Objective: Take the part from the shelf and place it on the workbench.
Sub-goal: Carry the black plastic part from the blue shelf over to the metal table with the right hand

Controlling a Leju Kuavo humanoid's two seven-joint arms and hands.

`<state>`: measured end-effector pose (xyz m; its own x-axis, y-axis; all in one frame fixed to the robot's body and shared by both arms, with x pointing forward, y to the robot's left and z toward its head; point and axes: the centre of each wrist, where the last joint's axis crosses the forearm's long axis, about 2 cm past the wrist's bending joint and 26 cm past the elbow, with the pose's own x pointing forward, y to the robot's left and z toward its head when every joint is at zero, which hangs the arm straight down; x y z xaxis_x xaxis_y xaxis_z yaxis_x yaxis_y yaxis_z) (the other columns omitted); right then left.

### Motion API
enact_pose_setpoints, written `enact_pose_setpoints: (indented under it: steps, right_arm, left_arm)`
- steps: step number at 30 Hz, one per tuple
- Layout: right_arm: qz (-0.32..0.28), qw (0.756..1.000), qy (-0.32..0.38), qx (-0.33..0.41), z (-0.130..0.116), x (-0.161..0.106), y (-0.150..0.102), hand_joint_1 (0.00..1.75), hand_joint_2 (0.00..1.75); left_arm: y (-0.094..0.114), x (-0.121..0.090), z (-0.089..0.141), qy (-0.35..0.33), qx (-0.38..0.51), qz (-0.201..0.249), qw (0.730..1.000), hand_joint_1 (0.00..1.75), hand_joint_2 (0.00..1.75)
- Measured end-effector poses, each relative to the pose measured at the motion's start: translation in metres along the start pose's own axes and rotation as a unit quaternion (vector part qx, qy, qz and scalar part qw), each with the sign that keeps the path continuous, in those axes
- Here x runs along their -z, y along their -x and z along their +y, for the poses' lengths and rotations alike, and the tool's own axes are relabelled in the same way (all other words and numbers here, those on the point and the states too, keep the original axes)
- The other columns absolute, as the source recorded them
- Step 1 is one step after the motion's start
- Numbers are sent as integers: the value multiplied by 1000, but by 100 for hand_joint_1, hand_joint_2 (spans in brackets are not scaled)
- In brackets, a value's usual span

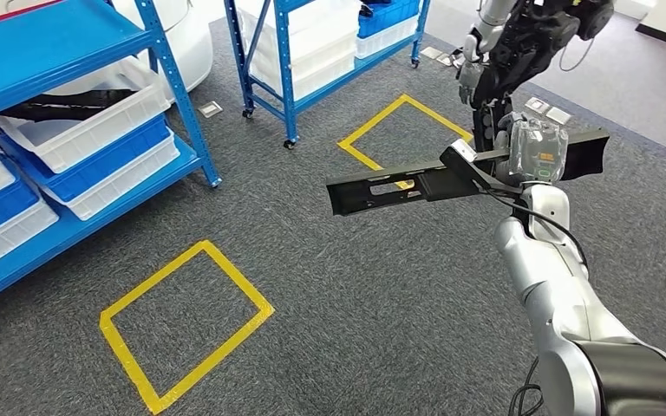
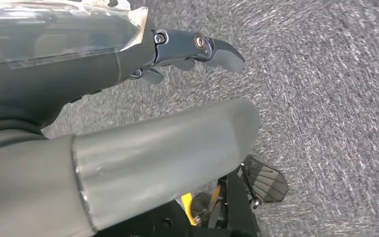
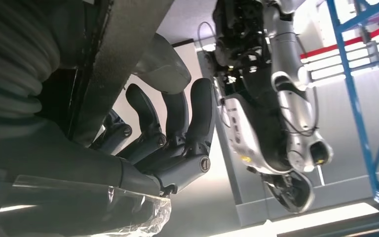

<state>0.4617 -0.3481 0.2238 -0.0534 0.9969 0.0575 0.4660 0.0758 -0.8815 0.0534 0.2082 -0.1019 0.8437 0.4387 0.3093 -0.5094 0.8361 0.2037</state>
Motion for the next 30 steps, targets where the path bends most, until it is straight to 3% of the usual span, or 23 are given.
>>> enact_pose_setpoints:
  steps: [19,30]
  right_arm:
    - [-6,1000,-11,9,8,-9,-4,175,175]
    - [-19,1000,-20,3,3,3,-21,175,175]
  left_arm:
    - [-1,2,3,25,-3,-6,1000,0,0]
    - [-5,4,4,32,-7,-10,999,0,0]
